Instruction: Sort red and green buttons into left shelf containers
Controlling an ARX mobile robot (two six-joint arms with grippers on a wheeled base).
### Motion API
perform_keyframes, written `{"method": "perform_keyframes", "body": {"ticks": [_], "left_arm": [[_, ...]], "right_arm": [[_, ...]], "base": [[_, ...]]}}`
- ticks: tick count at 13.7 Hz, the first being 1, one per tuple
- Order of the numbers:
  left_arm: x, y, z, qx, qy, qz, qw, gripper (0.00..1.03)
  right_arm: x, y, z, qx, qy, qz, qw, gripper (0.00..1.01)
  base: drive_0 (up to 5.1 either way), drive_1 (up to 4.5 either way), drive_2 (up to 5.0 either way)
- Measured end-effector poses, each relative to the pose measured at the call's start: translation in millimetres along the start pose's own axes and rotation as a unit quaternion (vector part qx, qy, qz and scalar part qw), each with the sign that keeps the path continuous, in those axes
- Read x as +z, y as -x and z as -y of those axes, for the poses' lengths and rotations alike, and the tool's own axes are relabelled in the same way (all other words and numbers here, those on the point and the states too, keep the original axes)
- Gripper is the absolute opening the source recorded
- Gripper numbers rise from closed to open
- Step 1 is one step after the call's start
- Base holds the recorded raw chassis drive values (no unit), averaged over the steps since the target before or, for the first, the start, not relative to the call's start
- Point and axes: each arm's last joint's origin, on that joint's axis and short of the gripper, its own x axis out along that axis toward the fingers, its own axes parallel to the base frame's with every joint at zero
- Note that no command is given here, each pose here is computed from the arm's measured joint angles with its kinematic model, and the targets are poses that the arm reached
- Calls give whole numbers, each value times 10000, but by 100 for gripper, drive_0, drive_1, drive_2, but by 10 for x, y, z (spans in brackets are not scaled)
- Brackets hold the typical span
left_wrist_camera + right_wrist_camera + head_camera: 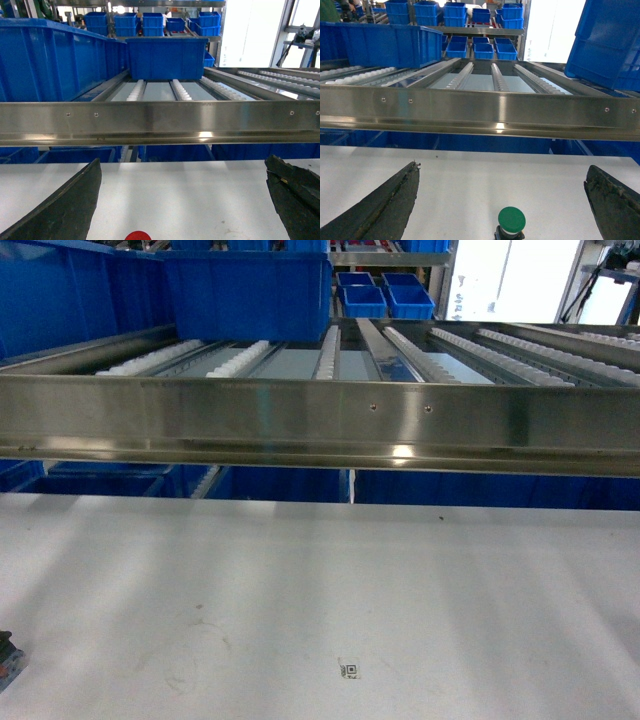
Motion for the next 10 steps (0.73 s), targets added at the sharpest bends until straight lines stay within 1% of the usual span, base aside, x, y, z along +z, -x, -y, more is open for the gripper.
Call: {"method": "perform_keyframes", "body": {"ticks": [1, 2, 3, 4, 8, 9, 10], "left_arm": [[-13, -78, -2, -66, 4, -63, 10000, 98], [-42, -191, -12, -190, 26, -220, 9996, 98], [17, -351, -54, -198, 67, -277, 9994, 98], [95, -489, -88, -203, 92, -240, 9995, 98], [146, -660, -127, -162, 109, -320, 9993, 98], [128, -798, -154, -138, 139, -555, 9983, 98], [68, -905, -171, -106, 161, -906, 9957, 98]], "right_arm": [[-7, -69, 3, 5, 51, -55, 10000, 98], [-45, -179, 20, 2, 137, -212, 9997, 98], [-82, -318, 54, 9, 150, -478, 9987, 98], [-64, -438, 79, -11, 192, -592, 9981, 98], [-41, -592, 99, 56, 199, -809, 9965, 98], [-33, -723, 106, 54, 214, -963, 9951, 98], [-46, -845, 114, 89, 192, -1240, 9921, 98]], "base": [[0, 0, 0], [0, 0, 0], [0, 0, 0], [0, 0, 0], [0, 0, 0], [0, 0, 0], [0, 0, 0]]}}
